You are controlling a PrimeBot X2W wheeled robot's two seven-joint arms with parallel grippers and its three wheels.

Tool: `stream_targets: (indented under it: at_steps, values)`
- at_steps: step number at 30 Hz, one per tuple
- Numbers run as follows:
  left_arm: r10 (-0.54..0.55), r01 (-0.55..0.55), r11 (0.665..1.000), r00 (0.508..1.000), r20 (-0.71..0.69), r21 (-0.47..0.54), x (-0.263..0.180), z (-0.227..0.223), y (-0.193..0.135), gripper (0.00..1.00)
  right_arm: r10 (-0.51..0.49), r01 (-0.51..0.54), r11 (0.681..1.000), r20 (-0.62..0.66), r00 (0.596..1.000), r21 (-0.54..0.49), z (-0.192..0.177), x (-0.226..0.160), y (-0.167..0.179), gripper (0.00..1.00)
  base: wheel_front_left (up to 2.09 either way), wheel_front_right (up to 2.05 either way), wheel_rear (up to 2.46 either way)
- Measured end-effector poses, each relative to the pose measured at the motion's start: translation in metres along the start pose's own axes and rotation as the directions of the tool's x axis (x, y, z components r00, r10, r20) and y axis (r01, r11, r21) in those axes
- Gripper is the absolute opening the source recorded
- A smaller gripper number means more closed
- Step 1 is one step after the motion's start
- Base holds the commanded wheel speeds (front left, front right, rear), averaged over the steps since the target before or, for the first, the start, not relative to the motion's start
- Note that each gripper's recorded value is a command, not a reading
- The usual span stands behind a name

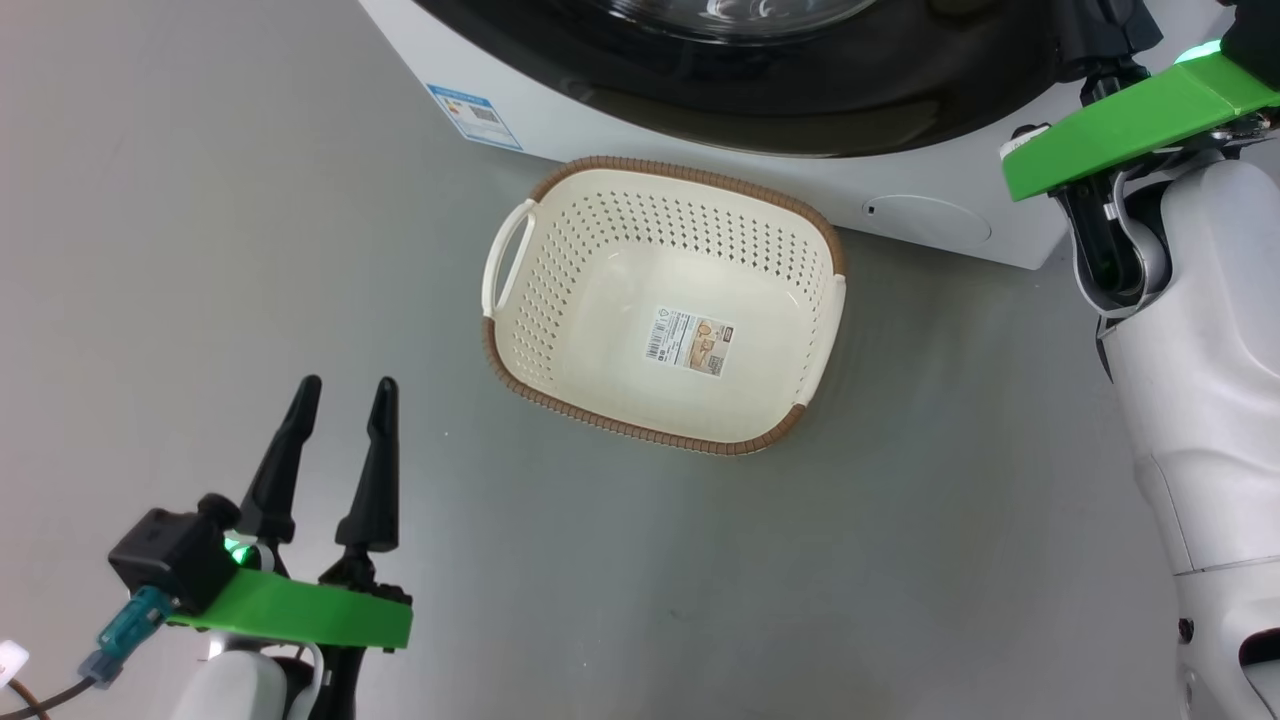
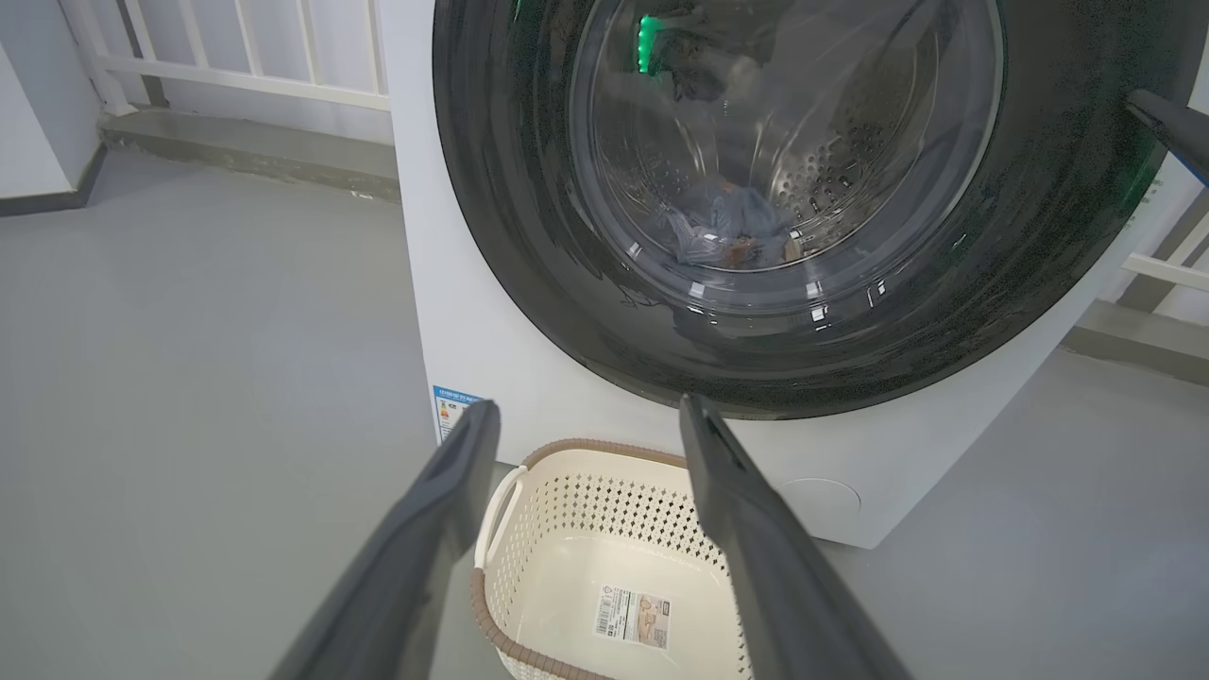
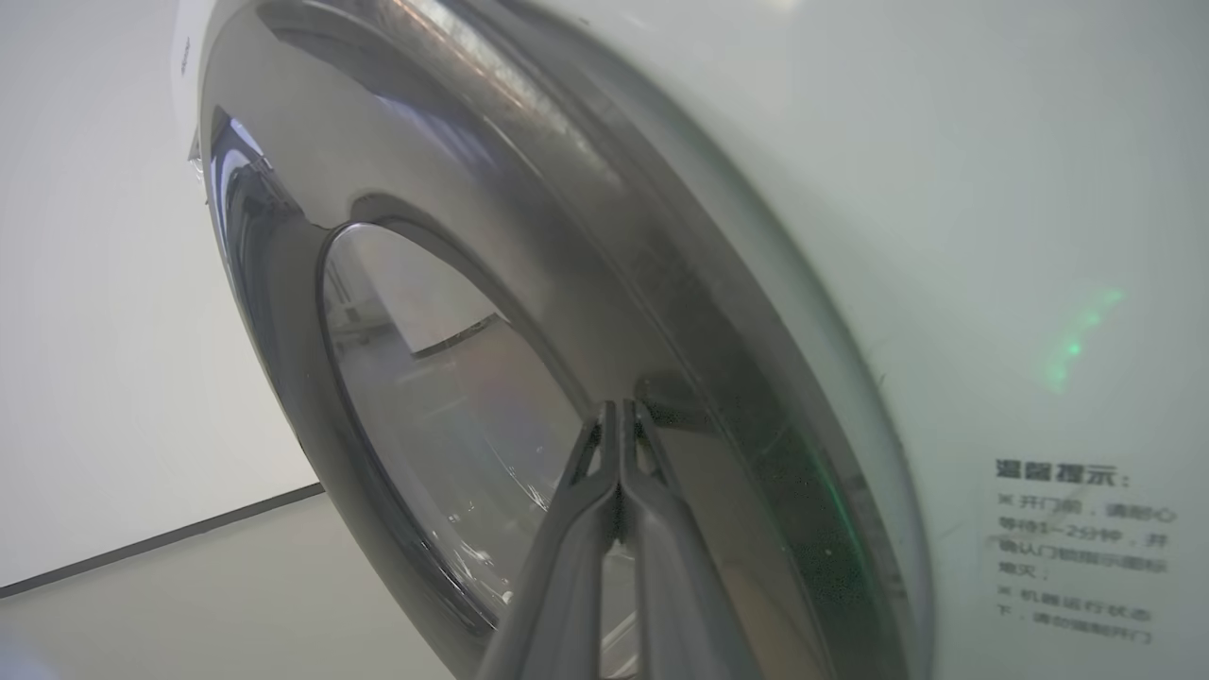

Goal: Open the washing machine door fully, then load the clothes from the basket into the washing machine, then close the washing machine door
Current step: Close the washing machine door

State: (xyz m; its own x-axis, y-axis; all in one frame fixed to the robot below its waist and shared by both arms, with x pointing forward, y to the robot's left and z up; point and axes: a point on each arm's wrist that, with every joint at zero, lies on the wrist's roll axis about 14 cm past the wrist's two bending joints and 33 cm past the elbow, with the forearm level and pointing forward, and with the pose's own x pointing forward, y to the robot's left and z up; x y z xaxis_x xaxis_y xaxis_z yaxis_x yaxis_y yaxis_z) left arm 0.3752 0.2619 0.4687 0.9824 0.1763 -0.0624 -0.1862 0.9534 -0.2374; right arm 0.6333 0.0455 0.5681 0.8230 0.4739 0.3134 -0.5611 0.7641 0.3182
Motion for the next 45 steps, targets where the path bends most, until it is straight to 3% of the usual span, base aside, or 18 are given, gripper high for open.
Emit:
stream_targets:
  at_steps: [8,10,11,12,32,45]
  values:
    - [-0.011,0.011,1.0,1.0,0.019,-0.007,0.0,0.005,-0.003,1.0,0.046,-0.047,0.996,-0.01,0.999,-0.073,0.009,-0.007,0.011,0.03,0.0,0.0,0.0]
    - [-0.017,0.017,1.0,1.0,0.021,-0.009,0.0,0.006,-0.004,1.0,0.052,-0.054,0.995,-0.034,0.998,-0.085,0.003,-0.016,0.012,0.38,0.0,0.0,0.0]
    - [-0.02,0.02,1.0,1.0,0.02,-0.01,0.0,0.006,-0.005,1.0,0.052,-0.056,0.995,-0.045,0.998,-0.086,0.0,-0.022,0.013,0.8,0.0,0.0,0.0]
    - [-0.023,0.024,1.0,1.0,0.018,-0.01,0.0,0.005,-0.005,1.0,0.054,-0.059,0.994,-0.059,0.997,-0.091,-0.003,-0.027,0.013,1.0,0.0,0.0,0.0]
    - [-0.115,0.115,0.993,0.993,0.024,-0.007,-0.007,0.01,-0.021,1.0,-0.091,0.064,0.987,-0.184,0.979,-0.146,-0.006,-0.14,-0.018,1.0,0.0,0.0,0.0]
    - [-0.193,0.193,0.981,0.981,0.008,-0.015,-0.013,0.005,-0.04,1.0,-0.261,0.234,0.96,-0.192,0.946,-0.153,0.01,-0.223,-0.045,1.0,0.0,0.0,0.0]
